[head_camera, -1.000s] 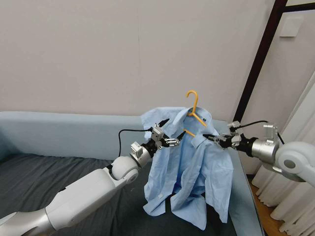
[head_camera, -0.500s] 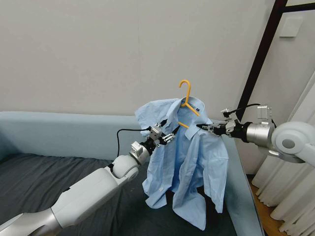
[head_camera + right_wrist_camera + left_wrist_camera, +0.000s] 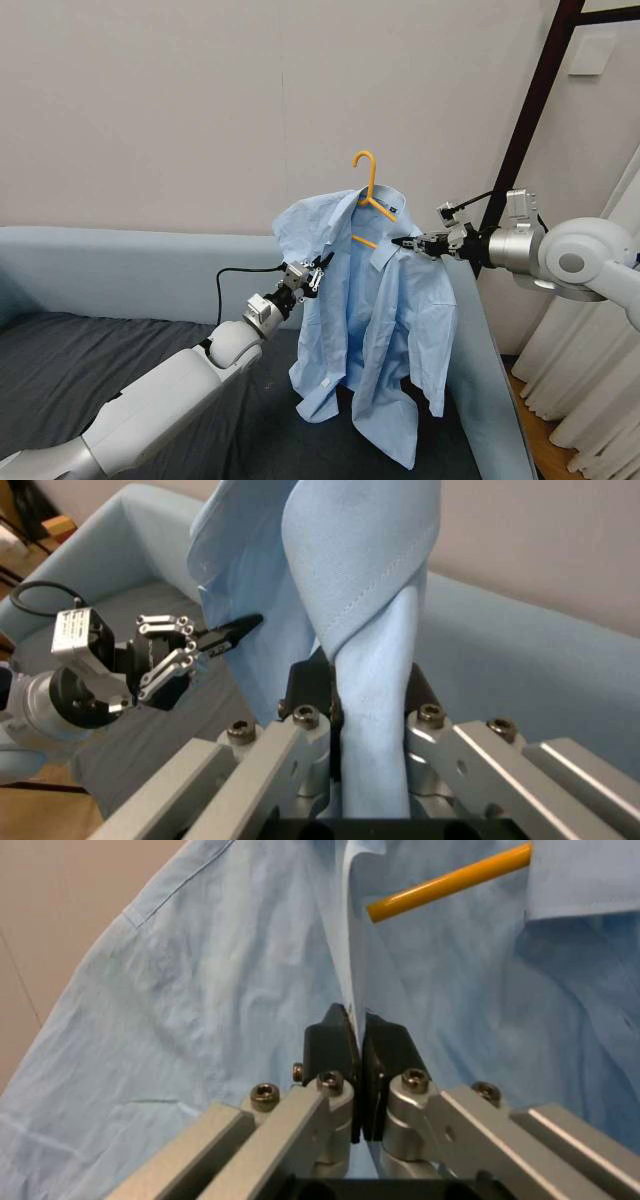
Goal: Pick up the clothes from the sofa and hang them on the clothes hanger.
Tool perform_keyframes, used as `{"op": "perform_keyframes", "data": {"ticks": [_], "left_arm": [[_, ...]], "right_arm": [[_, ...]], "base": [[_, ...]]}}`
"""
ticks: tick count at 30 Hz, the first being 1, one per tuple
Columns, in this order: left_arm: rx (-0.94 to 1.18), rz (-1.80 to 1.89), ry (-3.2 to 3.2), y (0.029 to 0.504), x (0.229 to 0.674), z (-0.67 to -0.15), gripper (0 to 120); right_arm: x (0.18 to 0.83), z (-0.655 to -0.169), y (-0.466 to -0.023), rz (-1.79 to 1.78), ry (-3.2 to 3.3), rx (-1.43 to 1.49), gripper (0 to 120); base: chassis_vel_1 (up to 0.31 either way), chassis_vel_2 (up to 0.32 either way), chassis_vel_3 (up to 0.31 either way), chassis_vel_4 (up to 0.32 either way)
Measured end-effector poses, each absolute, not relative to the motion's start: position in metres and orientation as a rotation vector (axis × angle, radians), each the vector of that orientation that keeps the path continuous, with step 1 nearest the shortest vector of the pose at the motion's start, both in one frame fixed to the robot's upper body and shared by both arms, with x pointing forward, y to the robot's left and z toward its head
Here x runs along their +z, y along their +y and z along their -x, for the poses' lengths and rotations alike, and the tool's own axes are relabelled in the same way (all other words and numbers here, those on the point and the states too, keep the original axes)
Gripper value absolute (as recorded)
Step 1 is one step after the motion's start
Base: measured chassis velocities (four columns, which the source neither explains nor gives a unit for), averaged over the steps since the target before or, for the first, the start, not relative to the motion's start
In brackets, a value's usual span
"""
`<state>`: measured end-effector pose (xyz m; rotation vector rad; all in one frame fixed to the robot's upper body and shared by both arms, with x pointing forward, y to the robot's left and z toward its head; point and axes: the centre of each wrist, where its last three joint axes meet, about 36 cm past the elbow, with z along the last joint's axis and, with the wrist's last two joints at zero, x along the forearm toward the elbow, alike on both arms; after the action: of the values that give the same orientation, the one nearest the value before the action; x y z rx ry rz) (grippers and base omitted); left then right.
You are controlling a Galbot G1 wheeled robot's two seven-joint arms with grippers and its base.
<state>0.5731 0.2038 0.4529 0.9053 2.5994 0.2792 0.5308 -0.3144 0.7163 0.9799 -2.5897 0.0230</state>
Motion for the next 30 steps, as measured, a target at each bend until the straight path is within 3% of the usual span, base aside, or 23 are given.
{"op": "perform_keyframes", "data": {"ticks": [19,30], "left_arm": [[0.248,-0.829,2.671,0.216,0.436,-0.526,1],[0.321,-0.759,2.619,0.249,0.433,-0.479,41]], "right_arm": [[0.721,-0.529,-0.298,-0.984,-2.589,-0.012,7],[0.759,-0.529,-0.289,-0.994,-2.651,-0.144,7]], "base": [[0.0,0.0,0.0,0.0],[0.0,0.0,0.0,0.0]]}}
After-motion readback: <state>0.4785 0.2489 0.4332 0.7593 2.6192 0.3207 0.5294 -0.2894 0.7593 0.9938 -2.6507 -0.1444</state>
